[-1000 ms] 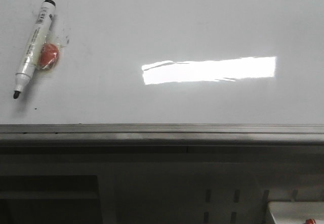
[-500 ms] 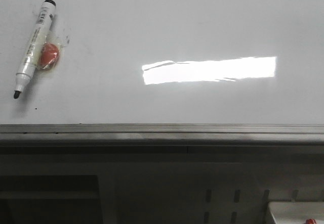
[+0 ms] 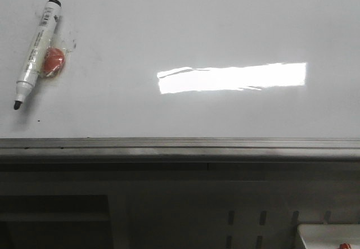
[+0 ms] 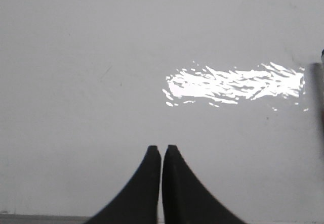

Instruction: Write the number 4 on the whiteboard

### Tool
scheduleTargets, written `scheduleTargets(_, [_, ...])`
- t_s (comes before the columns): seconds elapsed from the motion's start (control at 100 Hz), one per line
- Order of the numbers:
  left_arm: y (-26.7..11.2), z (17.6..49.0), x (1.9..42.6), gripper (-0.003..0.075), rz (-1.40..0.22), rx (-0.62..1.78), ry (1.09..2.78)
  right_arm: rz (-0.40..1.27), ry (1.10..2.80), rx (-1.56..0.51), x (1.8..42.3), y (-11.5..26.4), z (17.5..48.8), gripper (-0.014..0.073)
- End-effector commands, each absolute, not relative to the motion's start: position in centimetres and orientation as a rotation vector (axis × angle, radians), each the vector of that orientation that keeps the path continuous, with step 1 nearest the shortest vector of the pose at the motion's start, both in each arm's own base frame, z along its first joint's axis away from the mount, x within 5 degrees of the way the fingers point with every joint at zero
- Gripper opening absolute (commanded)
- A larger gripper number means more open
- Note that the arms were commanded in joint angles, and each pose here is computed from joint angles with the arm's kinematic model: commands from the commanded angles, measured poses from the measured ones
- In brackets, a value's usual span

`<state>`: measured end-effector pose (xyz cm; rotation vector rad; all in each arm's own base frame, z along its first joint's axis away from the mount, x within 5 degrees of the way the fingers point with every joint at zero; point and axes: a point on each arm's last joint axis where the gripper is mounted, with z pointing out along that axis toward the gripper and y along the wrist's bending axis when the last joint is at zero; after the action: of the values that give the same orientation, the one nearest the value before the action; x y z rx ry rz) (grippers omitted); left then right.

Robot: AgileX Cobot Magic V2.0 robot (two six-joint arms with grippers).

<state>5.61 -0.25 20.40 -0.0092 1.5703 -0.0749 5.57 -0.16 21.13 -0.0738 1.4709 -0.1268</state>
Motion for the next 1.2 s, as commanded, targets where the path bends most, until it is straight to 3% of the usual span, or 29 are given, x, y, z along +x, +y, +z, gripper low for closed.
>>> scheduleTargets(0.0, [-0.2, 20.4, 5.6, -0.002, -0.104, -0.041, 1.492, -0.064, 1.452, -0.016, 5.6, -0.2, 21.5, -0.0054])
scheduleTargets(0.27, [-0.3, 23.2, 6.7, -0.002, -0.107, -0.043, 1.614, 0.121, 1.774, 0.1, 7.8, 0.3, 23.3, -0.0054])
scheduleTargets(0.46, [-0.3, 25.7, 7.5, -0.0005, -0.058, 0.001, 1.616, 0.134, 1.874, 0.111, 9.6, 0.3, 24.4, -0.0054])
scheduleTargets(0.51, [-0.3, 25.9, 7.7, 0.0043, -0.041, 0.016, 1.617, 0.132, 1.88, 0.114, 9.9, 0.3, 24.4, -0.0054])
scheduleTargets(0.66, [-0.3, 26.5, 8.3, 0.0333, -0.061, -0.004, 1.533, 0.124, 1.879, 0.122, 10.3, 0.2, 24.2, -0.0054])
scheduleTargets(0.72, [-0.3, 26.9, 8.5, 0.0379, -0.079, -0.027, 1.472, 0.121, 1.868, 0.125, 10.3, 0.1, 24.2, -0.0054])
scheduleTargets(0.97, [-1.7, 27.0, 10.3, 0.0378, -0.108, 0.143, 1.472, 0.118, 1.857, 0.127, 10.3, 0.1, 24.3, -0.0054])
scheduleTargets(1.08, [-3.8, 27.6, 11.1, 0.0377, -0.268, 0.254, 1.427, 0.118, 1.855, 0.126, 10.3, 0.1, 24.3, -0.0054])
scheduleTargets(1.19, [-6.5, 27.3, 12.0, 0.0377, -0.41, 0.378, 1.485, 0.118, 1.853, 0.127, 10.3, 0.1, 24.3, -0.0054])
